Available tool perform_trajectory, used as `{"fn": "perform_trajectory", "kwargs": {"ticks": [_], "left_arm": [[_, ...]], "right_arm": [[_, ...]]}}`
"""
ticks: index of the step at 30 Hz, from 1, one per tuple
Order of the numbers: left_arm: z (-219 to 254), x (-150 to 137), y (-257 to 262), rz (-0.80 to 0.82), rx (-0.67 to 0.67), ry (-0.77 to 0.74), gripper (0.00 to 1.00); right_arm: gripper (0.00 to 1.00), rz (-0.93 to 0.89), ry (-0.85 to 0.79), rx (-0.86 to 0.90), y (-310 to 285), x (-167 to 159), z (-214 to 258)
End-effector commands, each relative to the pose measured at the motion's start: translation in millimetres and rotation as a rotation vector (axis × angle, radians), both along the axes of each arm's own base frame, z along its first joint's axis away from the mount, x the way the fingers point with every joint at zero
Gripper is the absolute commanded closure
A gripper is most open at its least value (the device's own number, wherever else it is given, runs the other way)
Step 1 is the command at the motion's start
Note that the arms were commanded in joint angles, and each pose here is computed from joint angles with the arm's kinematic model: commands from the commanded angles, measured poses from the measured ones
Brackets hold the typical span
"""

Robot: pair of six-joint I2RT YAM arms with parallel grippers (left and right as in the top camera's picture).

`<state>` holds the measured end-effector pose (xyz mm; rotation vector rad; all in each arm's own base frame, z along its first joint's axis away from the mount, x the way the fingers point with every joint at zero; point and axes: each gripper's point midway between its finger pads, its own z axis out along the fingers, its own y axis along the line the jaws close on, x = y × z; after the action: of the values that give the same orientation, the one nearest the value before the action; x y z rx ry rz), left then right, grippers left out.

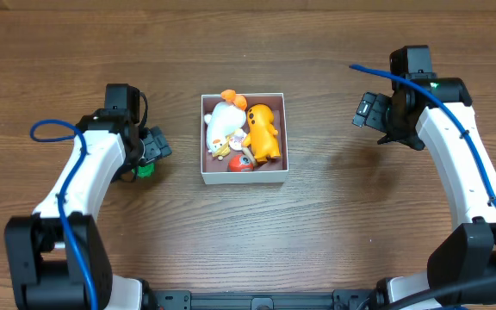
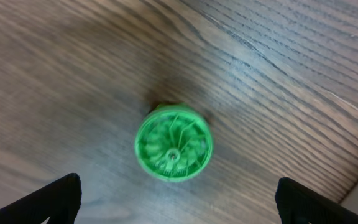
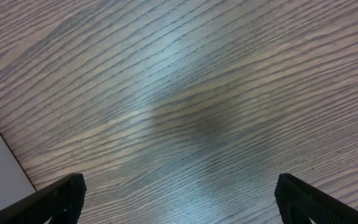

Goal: Pack container
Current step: 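Move the left gripper to the green lid and grasp it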

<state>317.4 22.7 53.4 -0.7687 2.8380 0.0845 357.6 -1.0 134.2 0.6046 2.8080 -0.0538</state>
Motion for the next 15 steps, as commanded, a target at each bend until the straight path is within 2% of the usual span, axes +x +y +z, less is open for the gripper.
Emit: {"fn": "perform_trajectory", "kwargs": {"ticks": [1,15], "left_arm": [[-25,-4,-2,-0.033,-0.019,0.074,0.01],[-64,-1,-4,-0.093,-0.038,0.142,0.03]], "right_arm": [[0.00,-0.004,-0.023,-0.013,-3,6,6],[0.00,-0.004,-0.023,-0.013,-3,6,6]]}}
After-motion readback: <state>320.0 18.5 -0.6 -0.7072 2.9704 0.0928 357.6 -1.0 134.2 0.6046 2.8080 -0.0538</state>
